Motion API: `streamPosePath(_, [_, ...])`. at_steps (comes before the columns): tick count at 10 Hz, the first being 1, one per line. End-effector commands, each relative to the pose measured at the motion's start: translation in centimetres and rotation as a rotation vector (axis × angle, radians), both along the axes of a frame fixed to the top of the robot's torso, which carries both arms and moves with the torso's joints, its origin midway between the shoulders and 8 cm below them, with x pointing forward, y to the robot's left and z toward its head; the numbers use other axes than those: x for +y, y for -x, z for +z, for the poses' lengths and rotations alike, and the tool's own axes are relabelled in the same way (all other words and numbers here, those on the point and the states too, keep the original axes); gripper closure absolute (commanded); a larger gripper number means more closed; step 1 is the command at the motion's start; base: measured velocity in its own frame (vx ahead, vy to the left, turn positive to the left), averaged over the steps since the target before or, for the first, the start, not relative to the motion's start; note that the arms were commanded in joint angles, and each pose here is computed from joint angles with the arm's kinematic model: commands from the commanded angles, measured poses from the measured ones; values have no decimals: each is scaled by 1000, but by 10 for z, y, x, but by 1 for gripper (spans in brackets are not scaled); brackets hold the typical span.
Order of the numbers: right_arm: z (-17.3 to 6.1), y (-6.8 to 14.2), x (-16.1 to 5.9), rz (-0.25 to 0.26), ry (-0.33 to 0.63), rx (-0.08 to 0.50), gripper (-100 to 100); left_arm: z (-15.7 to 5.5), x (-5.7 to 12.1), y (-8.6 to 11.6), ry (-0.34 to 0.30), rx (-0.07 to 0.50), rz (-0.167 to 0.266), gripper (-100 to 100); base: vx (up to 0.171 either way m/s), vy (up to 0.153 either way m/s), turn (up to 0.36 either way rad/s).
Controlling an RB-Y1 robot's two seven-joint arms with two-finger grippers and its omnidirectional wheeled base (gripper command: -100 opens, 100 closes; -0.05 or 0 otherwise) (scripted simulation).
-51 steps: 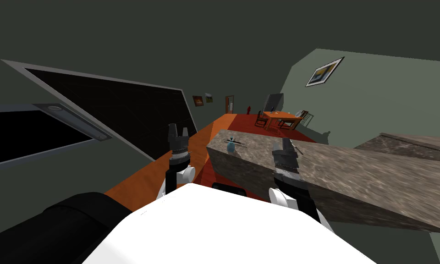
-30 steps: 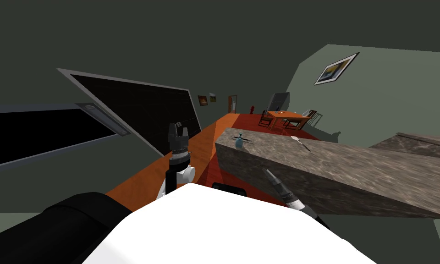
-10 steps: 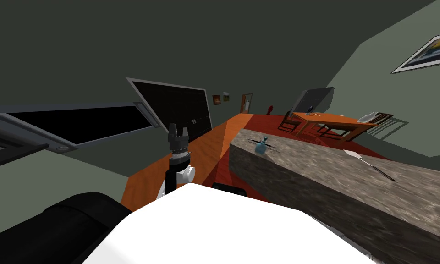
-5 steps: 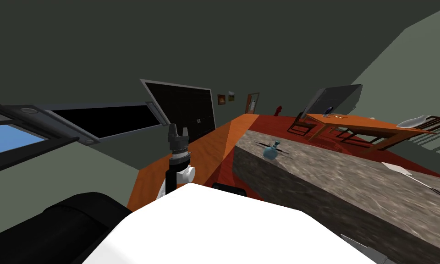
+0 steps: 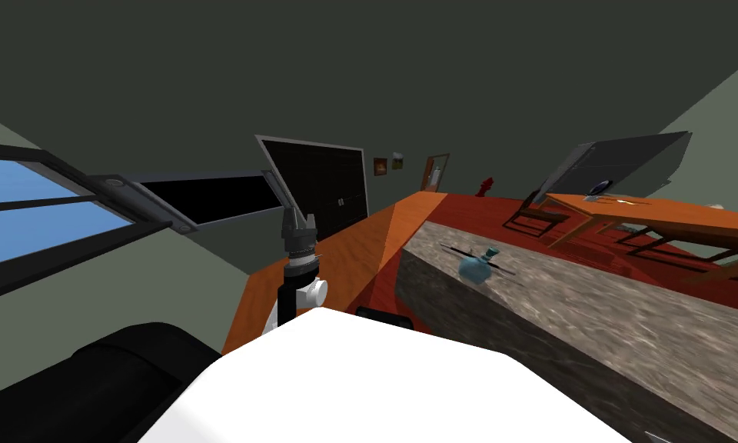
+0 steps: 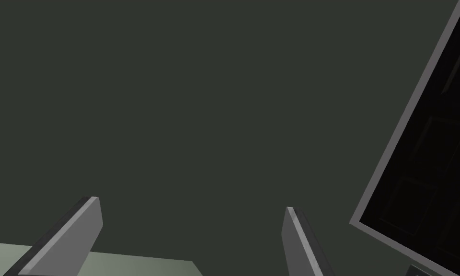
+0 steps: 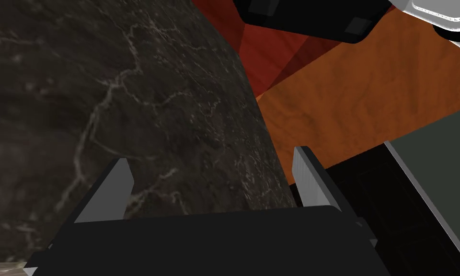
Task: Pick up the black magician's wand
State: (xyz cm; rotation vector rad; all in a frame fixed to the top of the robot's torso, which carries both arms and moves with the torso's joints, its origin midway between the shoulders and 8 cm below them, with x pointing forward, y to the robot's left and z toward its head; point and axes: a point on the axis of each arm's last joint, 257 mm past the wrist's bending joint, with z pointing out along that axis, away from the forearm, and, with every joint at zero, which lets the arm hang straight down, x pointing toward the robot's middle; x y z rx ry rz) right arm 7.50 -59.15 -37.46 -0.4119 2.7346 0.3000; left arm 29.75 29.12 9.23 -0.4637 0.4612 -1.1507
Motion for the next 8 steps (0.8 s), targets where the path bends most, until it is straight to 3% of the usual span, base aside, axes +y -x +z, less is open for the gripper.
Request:
streamPosePath(1, [11, 11, -30, 33, 75, 48, -100, 0, 0, 0, 0, 0, 0, 0, 122, 34, 363])
streamPosePath(2, [14, 5, -25, 56, 69, 45, -100, 0, 0, 0, 0, 0, 0, 0, 109, 25, 123])
streamPosePath(4, [16, 9, -35, 42, 87, 52, -100, 0, 0, 0, 0, 0, 0, 0, 29, 14, -31])
streamPosePath(5, [26, 13, -54, 66, 135, 81, -100, 0, 0, 0, 0, 0, 0, 0, 50, 27, 242])
streamPosePath(7, [45, 19, -83, 108, 214, 127, -100, 0, 0, 0, 0, 0, 0, 0, 185, 11, 396])
streamPosePath(8, [45, 18, -83, 110, 215, 127, -100, 0, 0, 0, 0, 0, 0, 0, 151, -19, 92])
